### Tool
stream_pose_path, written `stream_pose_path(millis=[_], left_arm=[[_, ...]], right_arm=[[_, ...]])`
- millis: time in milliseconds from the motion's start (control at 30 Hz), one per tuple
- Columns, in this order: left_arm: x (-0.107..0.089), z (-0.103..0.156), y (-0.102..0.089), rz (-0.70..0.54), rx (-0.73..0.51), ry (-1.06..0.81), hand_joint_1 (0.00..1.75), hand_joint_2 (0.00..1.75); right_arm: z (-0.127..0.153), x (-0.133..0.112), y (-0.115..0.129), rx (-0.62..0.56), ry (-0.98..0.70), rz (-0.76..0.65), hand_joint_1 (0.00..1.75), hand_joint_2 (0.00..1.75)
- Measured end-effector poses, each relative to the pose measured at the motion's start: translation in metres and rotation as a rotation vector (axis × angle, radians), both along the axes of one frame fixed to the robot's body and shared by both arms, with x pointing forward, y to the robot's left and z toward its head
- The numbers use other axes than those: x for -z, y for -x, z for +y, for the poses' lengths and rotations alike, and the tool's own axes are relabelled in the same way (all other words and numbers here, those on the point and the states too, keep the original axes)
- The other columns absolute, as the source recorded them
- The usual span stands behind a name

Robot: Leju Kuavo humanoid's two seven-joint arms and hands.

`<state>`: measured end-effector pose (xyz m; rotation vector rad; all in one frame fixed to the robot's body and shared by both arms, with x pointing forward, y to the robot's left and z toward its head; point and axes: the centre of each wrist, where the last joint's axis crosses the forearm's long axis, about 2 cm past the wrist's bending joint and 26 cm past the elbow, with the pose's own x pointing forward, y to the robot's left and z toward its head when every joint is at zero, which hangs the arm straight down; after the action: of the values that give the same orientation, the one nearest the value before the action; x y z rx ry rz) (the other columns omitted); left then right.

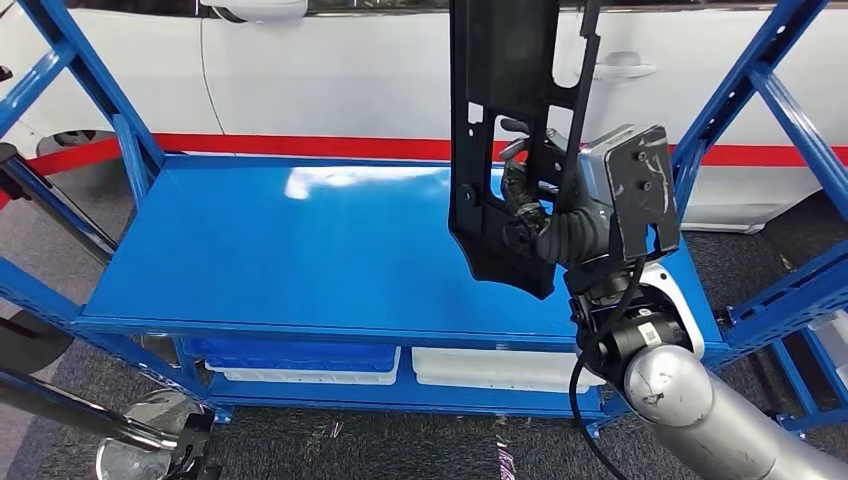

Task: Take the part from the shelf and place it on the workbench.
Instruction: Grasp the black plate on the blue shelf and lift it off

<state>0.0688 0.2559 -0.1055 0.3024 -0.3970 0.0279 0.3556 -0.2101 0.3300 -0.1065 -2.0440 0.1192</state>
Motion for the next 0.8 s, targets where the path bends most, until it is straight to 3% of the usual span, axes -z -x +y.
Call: stream_pose_path(millis=[800], left_arm=[[-0.001,-0.001,-0.004,0.007,0.040,-0.020,0.00,1.75]], right_arm=[[-0.012,-0.008,0.005,0.048,0.021,-0.054,1.75,1.75]])
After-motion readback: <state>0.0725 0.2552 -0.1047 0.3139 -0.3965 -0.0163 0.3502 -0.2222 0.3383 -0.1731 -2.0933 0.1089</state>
